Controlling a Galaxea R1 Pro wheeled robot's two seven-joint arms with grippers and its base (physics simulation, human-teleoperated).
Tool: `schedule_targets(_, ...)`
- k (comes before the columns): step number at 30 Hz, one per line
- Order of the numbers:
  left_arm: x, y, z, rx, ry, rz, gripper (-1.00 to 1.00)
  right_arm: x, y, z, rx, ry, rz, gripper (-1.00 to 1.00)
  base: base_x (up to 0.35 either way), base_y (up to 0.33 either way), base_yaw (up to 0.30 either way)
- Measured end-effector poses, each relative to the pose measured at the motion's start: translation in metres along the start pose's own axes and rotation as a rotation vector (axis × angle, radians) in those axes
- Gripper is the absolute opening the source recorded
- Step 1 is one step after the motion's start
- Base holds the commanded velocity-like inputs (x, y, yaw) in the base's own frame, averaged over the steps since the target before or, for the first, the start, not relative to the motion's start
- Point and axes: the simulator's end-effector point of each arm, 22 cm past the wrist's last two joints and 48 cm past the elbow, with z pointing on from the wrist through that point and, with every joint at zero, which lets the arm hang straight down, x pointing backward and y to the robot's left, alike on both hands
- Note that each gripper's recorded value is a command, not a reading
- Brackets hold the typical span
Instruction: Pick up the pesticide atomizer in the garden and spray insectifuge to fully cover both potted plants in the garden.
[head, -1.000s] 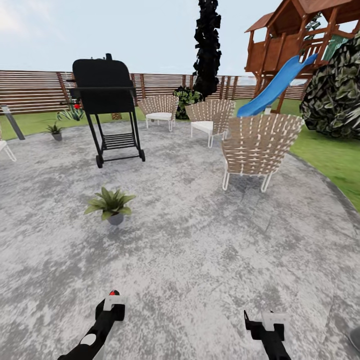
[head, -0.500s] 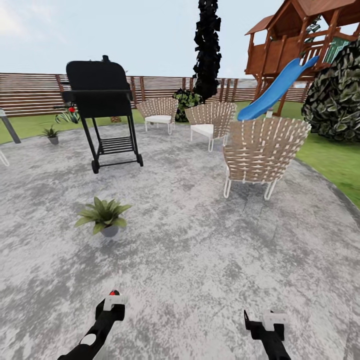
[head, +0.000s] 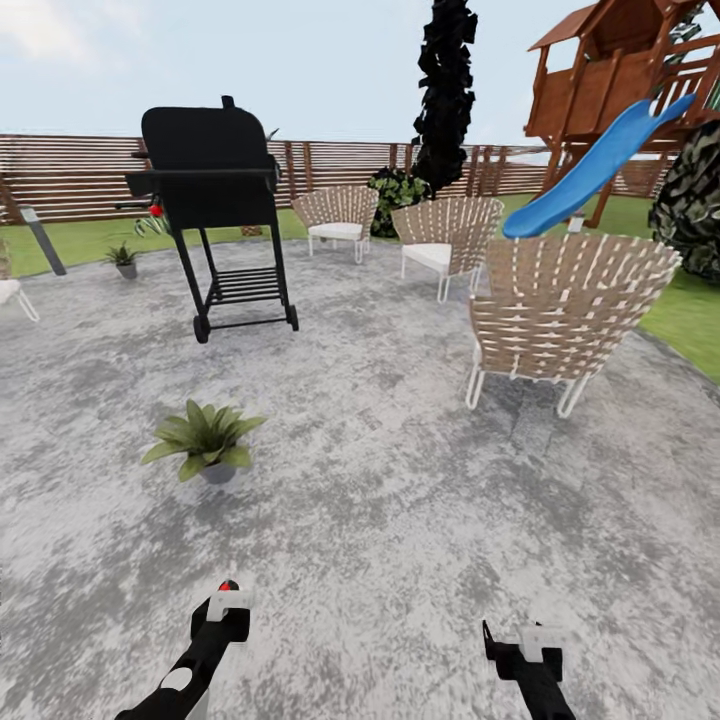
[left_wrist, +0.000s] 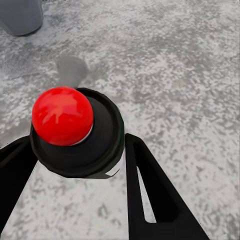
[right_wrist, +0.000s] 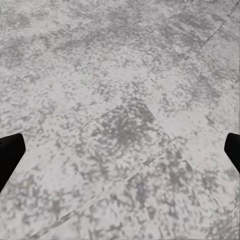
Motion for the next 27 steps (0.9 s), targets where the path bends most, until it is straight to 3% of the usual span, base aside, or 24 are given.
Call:
schedule_targets(6, -0.001, 0.000, 0.000, 0.000, -0.002, 0.000, -1.00, -0.002, 0.000, 0.000, 0.000, -0.004, 0.001, 1.00, 0.197, -0.118, 0.246)
schedule_targets(21, -0.009, -0.005, 0.000, 0.012, -0.016, -0.001, -1.00, -0.008, 0.001, 0.000, 0.000, -0.016, 0.003, 1.00, 0.007, -0.004, 0.246)
schedule_targets(27, 0.003, -0.003, 0.001, 0.010, 0.064, -0.003, -1.00, -0.012, 0.002, 0.000, -0.001, -0.024, 0.004, 1.00, 0.000, 0.000, 0.238)
